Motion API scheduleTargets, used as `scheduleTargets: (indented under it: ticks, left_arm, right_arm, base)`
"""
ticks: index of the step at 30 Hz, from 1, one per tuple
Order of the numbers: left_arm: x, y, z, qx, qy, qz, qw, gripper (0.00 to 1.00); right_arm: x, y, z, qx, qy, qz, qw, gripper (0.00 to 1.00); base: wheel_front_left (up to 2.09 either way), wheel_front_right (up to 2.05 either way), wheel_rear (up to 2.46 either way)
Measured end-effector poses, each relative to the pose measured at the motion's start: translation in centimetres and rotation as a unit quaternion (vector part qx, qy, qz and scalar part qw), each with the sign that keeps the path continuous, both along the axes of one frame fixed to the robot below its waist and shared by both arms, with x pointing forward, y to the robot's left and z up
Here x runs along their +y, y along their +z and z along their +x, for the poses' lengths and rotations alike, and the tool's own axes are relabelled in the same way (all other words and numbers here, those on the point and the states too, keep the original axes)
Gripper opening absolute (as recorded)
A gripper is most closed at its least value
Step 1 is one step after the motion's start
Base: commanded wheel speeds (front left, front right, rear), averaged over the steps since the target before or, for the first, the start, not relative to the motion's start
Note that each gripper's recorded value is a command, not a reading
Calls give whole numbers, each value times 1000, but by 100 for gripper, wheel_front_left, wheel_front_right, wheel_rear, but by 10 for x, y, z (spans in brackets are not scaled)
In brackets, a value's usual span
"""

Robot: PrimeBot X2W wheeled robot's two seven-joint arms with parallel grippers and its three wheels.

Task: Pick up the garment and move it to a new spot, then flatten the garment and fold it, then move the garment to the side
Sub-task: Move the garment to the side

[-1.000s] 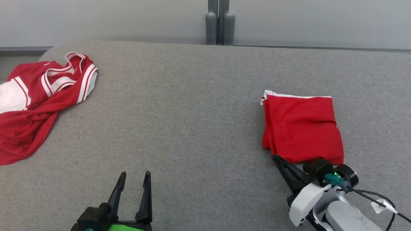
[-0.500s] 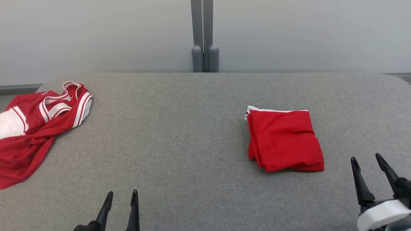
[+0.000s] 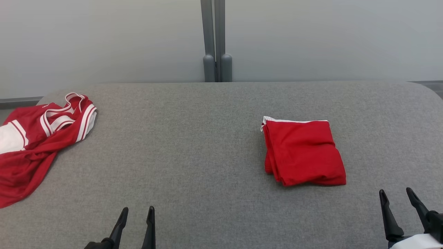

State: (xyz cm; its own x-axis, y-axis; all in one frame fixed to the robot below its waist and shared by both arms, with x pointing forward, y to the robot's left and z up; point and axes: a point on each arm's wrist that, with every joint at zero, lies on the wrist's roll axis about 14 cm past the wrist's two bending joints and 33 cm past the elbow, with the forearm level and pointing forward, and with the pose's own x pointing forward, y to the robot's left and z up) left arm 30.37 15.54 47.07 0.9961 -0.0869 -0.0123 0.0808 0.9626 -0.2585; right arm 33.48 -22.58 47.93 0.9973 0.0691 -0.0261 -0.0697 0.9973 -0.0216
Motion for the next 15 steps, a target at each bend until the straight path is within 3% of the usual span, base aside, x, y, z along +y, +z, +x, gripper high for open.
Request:
scheduleTargets:
  ticks: [4, 6, 9, 11, 15]
  left_arm:
    - [0, 0, 3, 1, -1, 0, 1000, 100]
    - [0, -2, 6, 5, -1, 0, 1000, 100]
    - [-5, -4, 14, 10, -10, -1, 1000, 100]
    - [-12, -1, 31, 5, -20, -8, 1000, 100]
    - [-19, -12, 39, 24, -27, -21, 999, 100]
  right_arm:
    - [-1, -10, 1, 14, -16, 34, 999, 100]
    - [16, -7, 24, 21, -2, 88, 996, 100]
    - [26, 10, 64, 49, 20, 121, 991, 100]
    - [30, -1, 95, 131, 32, 122, 983, 100]
    - [37, -32, 119, 226, 35, 125, 965, 100]
  base:
    - [0, 0, 0]
    - [0, 0, 0]
    - [0, 0, 0]
    - [0, 0, 0]
    - [0, 0, 0]
